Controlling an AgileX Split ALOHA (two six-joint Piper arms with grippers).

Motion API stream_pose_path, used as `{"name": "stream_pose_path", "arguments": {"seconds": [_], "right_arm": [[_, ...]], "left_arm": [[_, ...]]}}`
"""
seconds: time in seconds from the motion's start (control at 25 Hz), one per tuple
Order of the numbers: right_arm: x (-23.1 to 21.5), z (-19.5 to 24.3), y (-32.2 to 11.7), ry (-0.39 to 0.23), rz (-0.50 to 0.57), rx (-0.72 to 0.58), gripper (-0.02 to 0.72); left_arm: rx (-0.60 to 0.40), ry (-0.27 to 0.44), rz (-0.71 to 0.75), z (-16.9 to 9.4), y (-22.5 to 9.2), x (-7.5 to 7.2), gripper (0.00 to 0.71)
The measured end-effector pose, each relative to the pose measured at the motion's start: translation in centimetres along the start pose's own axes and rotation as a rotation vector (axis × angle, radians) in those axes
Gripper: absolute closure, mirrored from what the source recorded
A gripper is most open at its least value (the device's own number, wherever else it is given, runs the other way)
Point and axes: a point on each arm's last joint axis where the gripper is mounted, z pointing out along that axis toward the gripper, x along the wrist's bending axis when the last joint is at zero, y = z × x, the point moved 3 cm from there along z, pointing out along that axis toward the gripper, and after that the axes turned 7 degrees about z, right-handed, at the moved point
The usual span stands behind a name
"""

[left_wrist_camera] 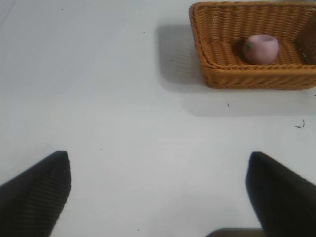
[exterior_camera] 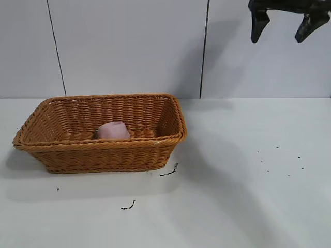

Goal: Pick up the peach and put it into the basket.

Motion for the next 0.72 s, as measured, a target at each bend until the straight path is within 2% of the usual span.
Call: {"name": "stream_pose_path", "arguments": {"seconds": [0.28, 0.52, 0.72], "right_arm": [[-0.4, -9.0, -7.5, 0.025, 0.010, 0.036, 0.008], [-1.2, -13.0, -17.2, 0.020, 0.012, 0.100, 0.008], [-1.8, -14.6, -25.6, 0.018, 0.014, 0.126, 0.008]], "left_arm": [[0.000, 0.000, 0.000, 0.0, 0.0, 0.0, 0.017], [0.000, 0.000, 0.000, 0.0, 0.0, 0.0, 0.017], [0.000, 0.000, 0.000, 0.0, 0.0, 0.0, 0.017]]}}
